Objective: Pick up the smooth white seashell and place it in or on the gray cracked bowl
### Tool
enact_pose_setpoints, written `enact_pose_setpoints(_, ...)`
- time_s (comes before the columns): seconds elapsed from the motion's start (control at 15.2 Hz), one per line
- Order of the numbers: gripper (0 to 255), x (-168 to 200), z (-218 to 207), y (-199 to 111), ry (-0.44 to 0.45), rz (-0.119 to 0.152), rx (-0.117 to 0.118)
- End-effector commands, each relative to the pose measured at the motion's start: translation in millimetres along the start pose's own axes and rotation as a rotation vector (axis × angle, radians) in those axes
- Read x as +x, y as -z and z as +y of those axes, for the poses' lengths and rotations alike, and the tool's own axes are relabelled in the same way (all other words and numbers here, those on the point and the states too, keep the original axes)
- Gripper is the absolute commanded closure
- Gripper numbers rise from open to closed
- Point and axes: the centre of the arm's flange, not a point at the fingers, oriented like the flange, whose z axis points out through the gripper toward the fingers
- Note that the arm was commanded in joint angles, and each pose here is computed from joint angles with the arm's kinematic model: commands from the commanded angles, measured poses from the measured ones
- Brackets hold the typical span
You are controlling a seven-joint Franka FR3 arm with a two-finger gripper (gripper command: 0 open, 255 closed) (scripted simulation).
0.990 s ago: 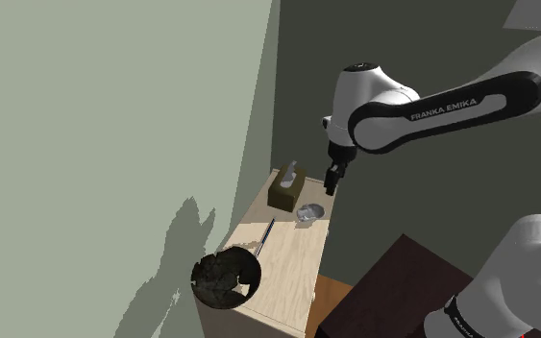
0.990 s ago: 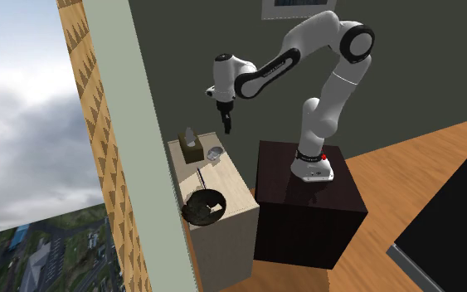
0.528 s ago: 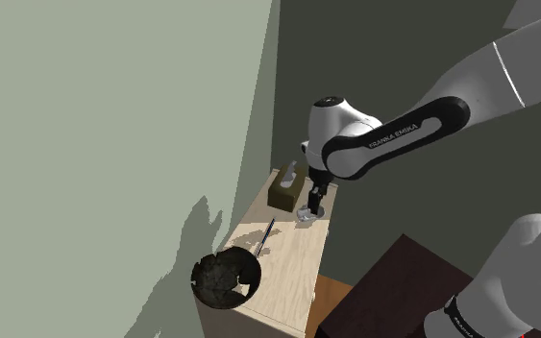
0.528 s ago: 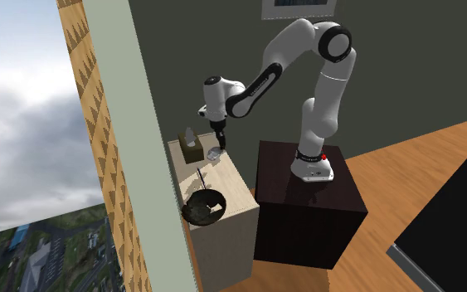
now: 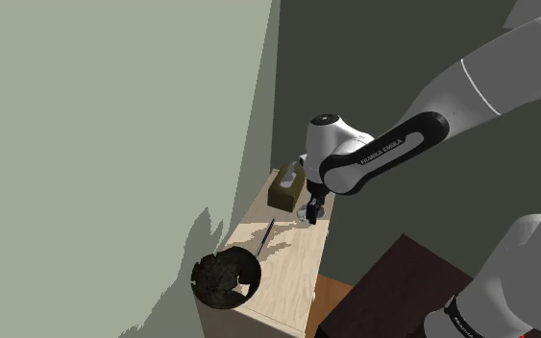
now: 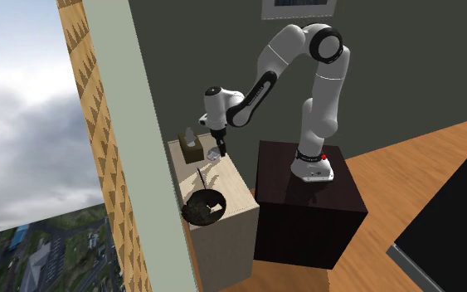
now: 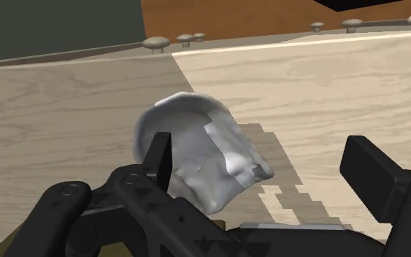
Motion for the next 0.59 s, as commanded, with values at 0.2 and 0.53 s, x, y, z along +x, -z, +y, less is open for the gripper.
enact_pose_setpoints(0.2,0,-0.2,-0.3,-3.0,0.000,0.001,0.000)
enact_pose_setpoints(0.53,255,-0.2,-0.3,-3.0,0.000,0.001,0.000)
